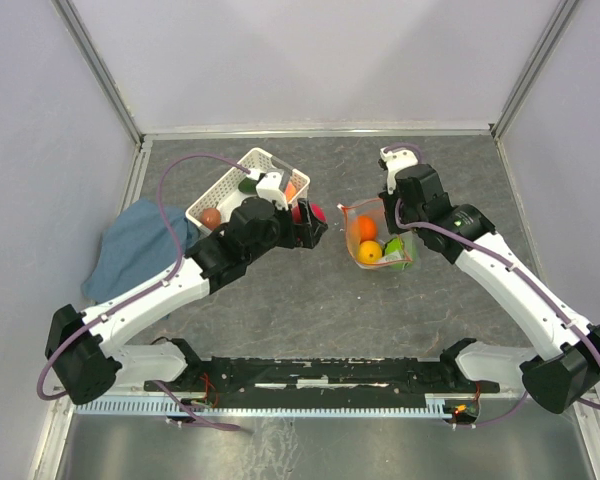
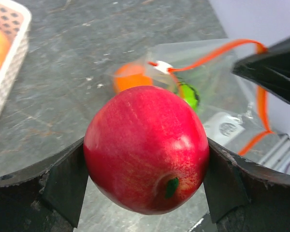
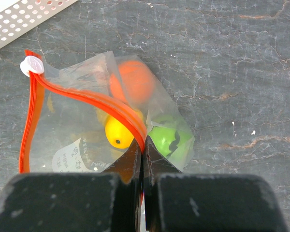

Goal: Place the food in the zip-top bag and seal the zipper
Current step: Place the fake fruit in the zipper food storage bag.

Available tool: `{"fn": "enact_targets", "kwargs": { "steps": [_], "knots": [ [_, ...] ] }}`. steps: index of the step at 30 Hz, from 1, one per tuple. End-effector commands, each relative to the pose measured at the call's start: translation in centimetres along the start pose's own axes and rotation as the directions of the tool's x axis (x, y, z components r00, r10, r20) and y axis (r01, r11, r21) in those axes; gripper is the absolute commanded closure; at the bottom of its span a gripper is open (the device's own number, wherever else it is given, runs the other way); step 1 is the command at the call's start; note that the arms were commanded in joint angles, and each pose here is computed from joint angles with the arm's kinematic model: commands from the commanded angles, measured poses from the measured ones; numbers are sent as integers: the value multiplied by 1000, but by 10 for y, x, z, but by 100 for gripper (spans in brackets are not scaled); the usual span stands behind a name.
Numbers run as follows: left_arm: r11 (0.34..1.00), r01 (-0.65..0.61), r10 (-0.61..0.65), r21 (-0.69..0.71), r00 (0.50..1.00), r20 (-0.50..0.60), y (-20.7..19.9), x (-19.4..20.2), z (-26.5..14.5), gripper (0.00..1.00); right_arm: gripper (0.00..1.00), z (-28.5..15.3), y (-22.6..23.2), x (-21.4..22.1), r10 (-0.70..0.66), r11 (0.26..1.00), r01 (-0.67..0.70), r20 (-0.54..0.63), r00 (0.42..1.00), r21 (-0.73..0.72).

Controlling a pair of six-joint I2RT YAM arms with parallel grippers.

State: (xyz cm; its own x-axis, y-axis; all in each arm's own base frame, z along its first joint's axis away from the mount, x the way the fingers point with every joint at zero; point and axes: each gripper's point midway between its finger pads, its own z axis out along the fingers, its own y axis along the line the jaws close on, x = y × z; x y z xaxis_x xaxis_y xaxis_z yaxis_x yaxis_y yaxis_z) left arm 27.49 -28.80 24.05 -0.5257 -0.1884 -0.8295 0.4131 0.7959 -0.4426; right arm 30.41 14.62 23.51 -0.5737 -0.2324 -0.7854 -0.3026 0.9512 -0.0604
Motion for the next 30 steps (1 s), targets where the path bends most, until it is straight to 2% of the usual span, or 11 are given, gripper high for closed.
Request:
{"fn": "enact_targets", "kwargs": {
  "steps": [1, 10, 21, 30],
  "knots": [
    [979, 15, -42, 202, 990, 133, -58, -32, -19, 28, 98, -7, 2, -12, 34, 999, -33, 54, 998, -20],
    [928, -68, -2, 366, 982, 187, -123, -32, -5, 29, 98, -12, 7, -15, 51, 997, -47, 69, 996, -54],
    [939, -118, 59, 324, 981, 186, -123, -12, 36, 29, 98, -11, 17, -15, 67, 993, -60, 62, 996, -105],
    [980, -84, 74, 179, 995, 60, -97, 23, 69, 26, 98, -10, 23, -15, 73, 989, -65, 60, 996, -135]
  ]
}}
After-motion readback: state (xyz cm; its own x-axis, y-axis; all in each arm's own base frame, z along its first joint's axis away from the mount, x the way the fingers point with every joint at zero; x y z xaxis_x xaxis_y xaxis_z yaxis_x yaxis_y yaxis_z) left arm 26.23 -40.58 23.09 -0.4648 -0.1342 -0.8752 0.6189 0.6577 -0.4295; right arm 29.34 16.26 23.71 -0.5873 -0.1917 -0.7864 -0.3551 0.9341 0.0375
